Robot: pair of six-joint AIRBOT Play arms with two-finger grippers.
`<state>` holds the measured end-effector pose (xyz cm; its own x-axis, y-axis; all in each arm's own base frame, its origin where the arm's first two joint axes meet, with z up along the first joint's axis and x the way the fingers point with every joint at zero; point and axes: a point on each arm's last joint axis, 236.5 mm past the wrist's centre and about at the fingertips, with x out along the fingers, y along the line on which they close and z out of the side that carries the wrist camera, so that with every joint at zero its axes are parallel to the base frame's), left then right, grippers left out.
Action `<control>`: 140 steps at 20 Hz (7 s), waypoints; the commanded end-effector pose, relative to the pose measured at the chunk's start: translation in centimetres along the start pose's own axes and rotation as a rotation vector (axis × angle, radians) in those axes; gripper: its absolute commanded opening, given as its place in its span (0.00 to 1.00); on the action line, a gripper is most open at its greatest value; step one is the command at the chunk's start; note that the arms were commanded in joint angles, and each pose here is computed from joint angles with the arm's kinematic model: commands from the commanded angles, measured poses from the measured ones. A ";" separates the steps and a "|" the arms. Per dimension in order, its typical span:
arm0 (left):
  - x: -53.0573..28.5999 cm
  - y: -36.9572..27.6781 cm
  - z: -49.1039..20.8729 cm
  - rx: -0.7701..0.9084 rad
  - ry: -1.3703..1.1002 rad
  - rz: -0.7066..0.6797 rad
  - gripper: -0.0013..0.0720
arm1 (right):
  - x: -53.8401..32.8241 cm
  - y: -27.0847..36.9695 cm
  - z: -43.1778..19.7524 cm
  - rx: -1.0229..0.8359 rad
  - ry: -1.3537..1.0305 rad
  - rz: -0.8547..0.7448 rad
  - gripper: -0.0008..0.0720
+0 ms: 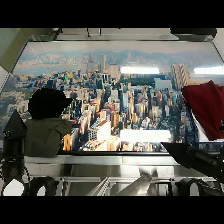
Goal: Fold the shirts.
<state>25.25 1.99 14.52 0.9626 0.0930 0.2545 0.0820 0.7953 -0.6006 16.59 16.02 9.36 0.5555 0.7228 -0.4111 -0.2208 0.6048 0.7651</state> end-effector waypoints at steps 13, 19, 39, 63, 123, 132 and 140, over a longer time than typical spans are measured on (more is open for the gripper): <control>0.0 0.0 0.0 0.000 -0.001 -0.001 0.02 | 0.0 0.0 0.0 0.000 0.000 0.001 0.03; 0.0 0.2 1.5 0.000 -0.062 0.010 0.03 | 0.0 0.0 0.0 0.000 0.000 0.001 0.03; 3.1 -10.4 -5.2 0.322 0.773 -0.134 0.03 | -0.1 3.7 9.8 -0.038 -0.237 0.203 0.04; 6.5 22.0 -10.0 0.261 1.445 0.682 1.00 | 4.3 -7.8 17.5 -0.151 0.048 -0.152 0.92; -2.3 -10.2 -35.4 0.324 2.035 -0.285 1.00 | 11.3 -14.4 -1.1 0.202 0.314 -0.218 0.67; 0.0 -10.0 -37.1 0.508 1.997 -0.276 0.98 | 17.9 -14.1 -5.4 0.211 0.542 -0.197 0.67; -0.2 -10.2 -37.1 0.500 2.004 -0.279 0.05 | 19.1 -11.2 -1.0 0.111 0.476 -0.119 0.04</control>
<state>33.87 -28.33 -7.56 -0.1407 -0.3895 -0.9102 0.5103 0.7593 -0.4038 27.86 22.87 -8.98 0.1212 0.7238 -0.6793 -0.0405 0.6874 0.7251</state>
